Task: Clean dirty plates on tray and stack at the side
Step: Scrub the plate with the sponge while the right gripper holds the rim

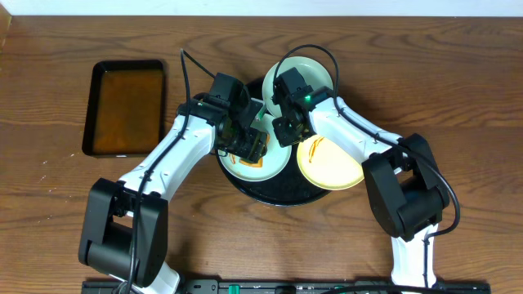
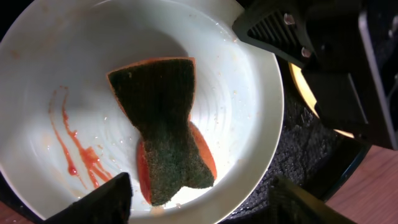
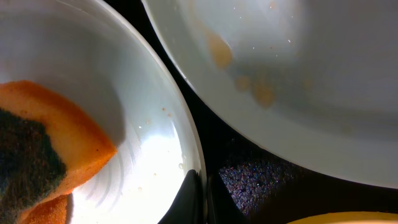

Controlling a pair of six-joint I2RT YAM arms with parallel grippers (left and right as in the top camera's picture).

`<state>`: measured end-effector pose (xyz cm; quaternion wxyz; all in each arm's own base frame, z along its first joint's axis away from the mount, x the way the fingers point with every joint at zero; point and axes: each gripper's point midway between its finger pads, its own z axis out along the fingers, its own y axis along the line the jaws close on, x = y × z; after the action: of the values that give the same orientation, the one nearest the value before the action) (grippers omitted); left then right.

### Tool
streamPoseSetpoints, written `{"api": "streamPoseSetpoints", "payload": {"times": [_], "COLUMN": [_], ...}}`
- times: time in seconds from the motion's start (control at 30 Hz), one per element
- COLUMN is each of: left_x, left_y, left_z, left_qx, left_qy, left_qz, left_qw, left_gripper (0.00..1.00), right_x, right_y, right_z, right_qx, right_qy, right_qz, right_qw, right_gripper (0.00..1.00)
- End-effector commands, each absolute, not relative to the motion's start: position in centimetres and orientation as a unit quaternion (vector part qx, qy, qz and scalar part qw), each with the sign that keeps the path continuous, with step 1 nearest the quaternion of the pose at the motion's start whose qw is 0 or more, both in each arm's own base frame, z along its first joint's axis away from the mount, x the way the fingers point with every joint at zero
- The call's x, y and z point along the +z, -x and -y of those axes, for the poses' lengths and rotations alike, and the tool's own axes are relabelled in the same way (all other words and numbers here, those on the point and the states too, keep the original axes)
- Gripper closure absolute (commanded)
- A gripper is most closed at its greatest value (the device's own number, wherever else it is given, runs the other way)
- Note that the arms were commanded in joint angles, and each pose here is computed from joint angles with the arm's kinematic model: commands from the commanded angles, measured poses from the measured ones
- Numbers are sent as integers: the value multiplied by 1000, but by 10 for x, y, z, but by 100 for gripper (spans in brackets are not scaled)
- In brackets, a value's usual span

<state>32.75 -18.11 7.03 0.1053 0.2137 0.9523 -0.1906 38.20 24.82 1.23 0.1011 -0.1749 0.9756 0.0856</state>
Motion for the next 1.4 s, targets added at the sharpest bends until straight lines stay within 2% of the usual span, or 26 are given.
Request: {"api": "streamPoseSetpoints", "payload": {"times": [0.0, 0.37, 0.53, 0.67, 0.8, 0.93, 1.07, 1.13, 1.37], "left_x": [68, 20, 17, 17, 14, 13, 10, 10, 12], "left_y": [-329, -329, -330, -330, -326, -325, -331, -332, -339], "left_z": [178, 178, 178, 179, 185, 194, 187, 187, 192], "left_qx": [-181, -178, -178, -179, -179, -179, -154, -153, -164], "left_qy": [-223, -173, -174, -174, -183, -195, -157, -134, -47], "left_qz": [-951, -967, -967, -967, -965, -963, -974, -977, -983], "left_qw": [111, 56, 55, 56, 53, 56, 62, 60, 62], "left_gripper": [34, 35, 36, 50, 51, 68, 81, 91, 92], "right_x": [6, 6, 6, 6, 6, 6, 6, 6, 6], "right_y": [-379, -378, -378, -378, -378, -378, -378, -378, -378], "right_z": [-246, -246, -246, -247, -246, -246, -246, -246, -246], "right_qx": [80, 81, 81, 81, 81, 81, 81, 81, 81], "right_qy": [189, 190, 190, 190, 190, 189, 189, 189, 188], "right_qz": [-974, -974, -974, -974, -974, -974, -974, -974, -974], "right_qw": [95, 93, 93, 93, 93, 93, 93, 93, 93], "right_gripper": [99, 99, 99, 99, 99, 99, 99, 98, 98]}}
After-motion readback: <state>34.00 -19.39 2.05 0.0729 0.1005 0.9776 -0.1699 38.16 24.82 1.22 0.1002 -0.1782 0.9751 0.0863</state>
